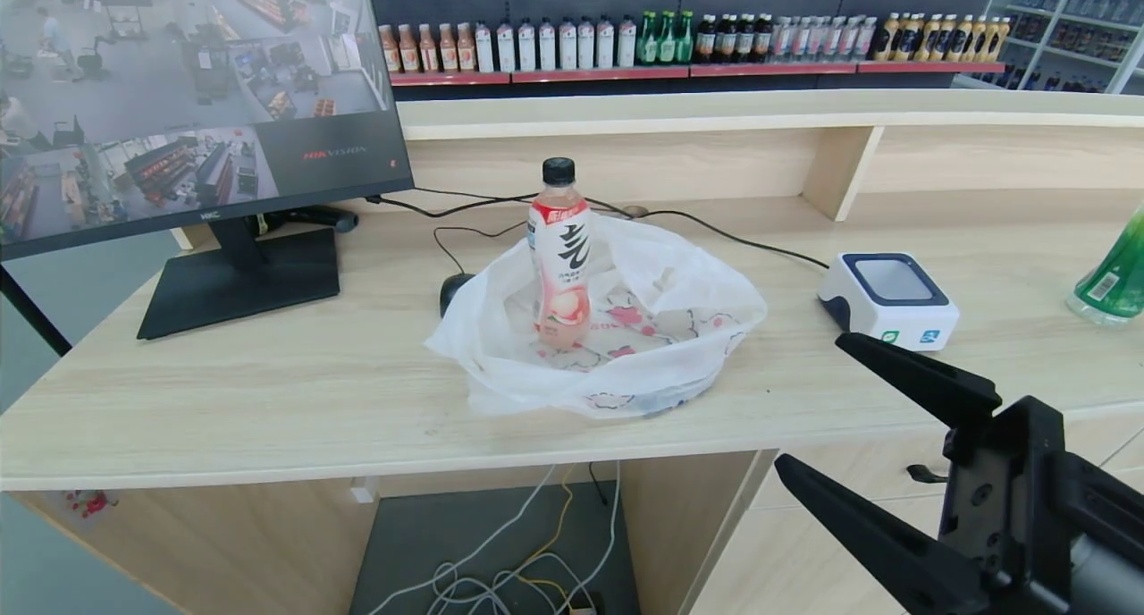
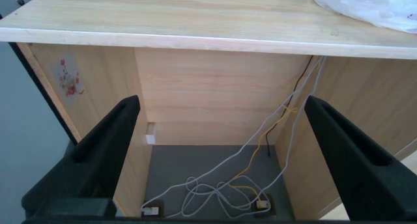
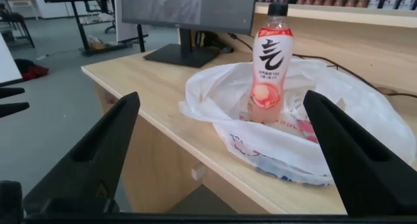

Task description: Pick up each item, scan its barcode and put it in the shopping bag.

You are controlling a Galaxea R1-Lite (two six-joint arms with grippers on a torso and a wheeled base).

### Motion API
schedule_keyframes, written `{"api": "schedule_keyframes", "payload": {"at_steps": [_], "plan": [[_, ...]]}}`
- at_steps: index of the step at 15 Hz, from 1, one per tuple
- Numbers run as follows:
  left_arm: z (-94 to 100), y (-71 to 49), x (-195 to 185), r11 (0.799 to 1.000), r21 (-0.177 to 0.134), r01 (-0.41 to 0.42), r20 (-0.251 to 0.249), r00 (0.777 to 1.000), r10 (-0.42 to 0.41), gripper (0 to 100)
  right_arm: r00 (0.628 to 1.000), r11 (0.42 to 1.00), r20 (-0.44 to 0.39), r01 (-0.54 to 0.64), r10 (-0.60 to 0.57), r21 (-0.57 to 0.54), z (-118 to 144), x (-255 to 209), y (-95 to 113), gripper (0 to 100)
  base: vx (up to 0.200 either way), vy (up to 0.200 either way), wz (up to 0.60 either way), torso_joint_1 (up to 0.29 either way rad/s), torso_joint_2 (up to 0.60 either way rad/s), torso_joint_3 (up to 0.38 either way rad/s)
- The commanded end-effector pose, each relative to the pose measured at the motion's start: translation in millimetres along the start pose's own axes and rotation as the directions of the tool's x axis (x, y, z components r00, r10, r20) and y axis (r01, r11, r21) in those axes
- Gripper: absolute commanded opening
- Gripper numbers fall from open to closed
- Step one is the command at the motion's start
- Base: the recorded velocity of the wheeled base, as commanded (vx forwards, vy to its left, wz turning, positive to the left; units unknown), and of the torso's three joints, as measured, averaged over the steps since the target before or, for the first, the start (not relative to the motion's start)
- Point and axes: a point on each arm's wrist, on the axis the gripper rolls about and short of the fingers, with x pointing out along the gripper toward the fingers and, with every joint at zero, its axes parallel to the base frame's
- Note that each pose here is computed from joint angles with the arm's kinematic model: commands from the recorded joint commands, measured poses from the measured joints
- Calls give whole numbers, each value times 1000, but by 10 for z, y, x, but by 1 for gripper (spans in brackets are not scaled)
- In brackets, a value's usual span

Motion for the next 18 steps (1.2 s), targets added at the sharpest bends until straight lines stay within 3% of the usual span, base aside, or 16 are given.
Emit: {"api": "schedule_keyframes", "payload": {"at_steps": [1, 16, 18], "plan": [[0, 0, 0, 1000, 1, 0, 0, 1000, 0, 100, 1000, 1000, 11, -6, 6, 3, 30, -74, 16, 100, 0, 0, 0, 0, 0, 0], [0, 0, 0, 1000, -2, 0, 0, 1000, 0, 100, 1000, 1000, 10, -9, 9, 8, 30, -100, 21, 100, 0, 0, 0, 0, 0, 0], [0, 0, 0, 1000, 1, 0, 0, 1000, 0, 100, 1000, 1000, 11, -9, 9, 8, 35, -120, 22, 100, 0, -200, 0, 2, 2, 5]]}}
